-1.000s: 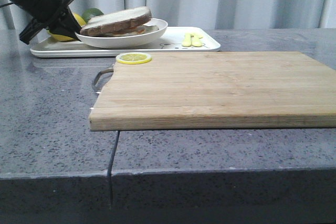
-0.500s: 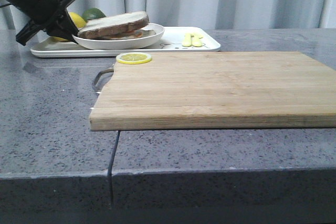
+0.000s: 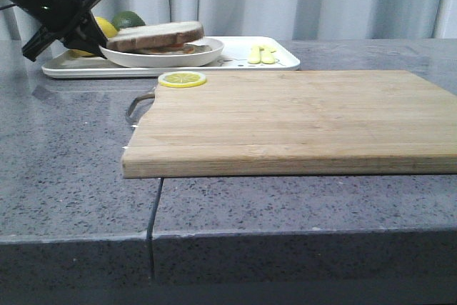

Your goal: Place bread and move sandwich to tray

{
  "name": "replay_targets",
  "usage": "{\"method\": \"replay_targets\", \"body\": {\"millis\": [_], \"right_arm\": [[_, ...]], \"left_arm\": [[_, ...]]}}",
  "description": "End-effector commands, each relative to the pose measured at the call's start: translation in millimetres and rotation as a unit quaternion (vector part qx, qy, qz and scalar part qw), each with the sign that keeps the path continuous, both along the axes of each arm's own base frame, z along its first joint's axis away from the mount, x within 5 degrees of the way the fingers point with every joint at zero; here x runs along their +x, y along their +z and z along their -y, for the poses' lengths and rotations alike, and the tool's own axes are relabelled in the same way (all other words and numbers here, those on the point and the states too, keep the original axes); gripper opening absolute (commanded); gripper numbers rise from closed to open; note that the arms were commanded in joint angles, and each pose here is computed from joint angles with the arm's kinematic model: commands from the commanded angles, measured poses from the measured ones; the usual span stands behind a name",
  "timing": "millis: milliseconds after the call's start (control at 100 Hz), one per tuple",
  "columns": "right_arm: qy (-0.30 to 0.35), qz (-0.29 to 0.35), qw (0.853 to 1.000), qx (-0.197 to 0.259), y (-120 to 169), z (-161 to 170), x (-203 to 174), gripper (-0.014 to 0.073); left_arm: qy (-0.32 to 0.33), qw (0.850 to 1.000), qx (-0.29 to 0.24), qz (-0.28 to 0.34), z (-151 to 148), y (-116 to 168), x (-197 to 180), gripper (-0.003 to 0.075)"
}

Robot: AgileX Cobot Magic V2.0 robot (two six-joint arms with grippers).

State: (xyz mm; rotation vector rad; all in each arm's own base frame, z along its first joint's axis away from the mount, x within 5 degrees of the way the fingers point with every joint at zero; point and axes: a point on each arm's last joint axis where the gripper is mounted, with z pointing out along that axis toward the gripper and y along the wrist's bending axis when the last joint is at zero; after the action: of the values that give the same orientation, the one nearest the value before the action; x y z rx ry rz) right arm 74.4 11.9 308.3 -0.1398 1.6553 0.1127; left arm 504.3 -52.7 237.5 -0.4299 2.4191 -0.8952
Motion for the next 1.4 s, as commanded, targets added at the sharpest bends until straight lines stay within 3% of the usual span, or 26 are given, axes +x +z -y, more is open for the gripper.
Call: {"method": "replay_targets", "body": {"millis": [0,180,730,1150,1390], "right_arm": [[-0.004,0.057,0.998,0.003,17,1,0,0.0408],[-0.004,0.060,0.998,0.004,17,1,0,0.0408],[-0.004,0.066,0.998,0.005,18,1,0,0.0408],[-0.004,0.080,0.997,0.007,21,1,0,0.0408],[-0.004,0.084,0.996,0.007,22,1,0,0.0408]], "left_arm": [[0.015,0.997,-0.030,0.065,4,52,-5,0.0127],[0.015,0.997,-0.030,0.065,4,52,-5,0.0256],[0.012,0.999,-0.014,0.046,-30,59,-9,0.0251],[-0.046,0.994,0.011,0.103,-34,139,-34,0.0251],[-0.096,0.980,0.042,0.169,-26,191,-66,0.0251]]}}
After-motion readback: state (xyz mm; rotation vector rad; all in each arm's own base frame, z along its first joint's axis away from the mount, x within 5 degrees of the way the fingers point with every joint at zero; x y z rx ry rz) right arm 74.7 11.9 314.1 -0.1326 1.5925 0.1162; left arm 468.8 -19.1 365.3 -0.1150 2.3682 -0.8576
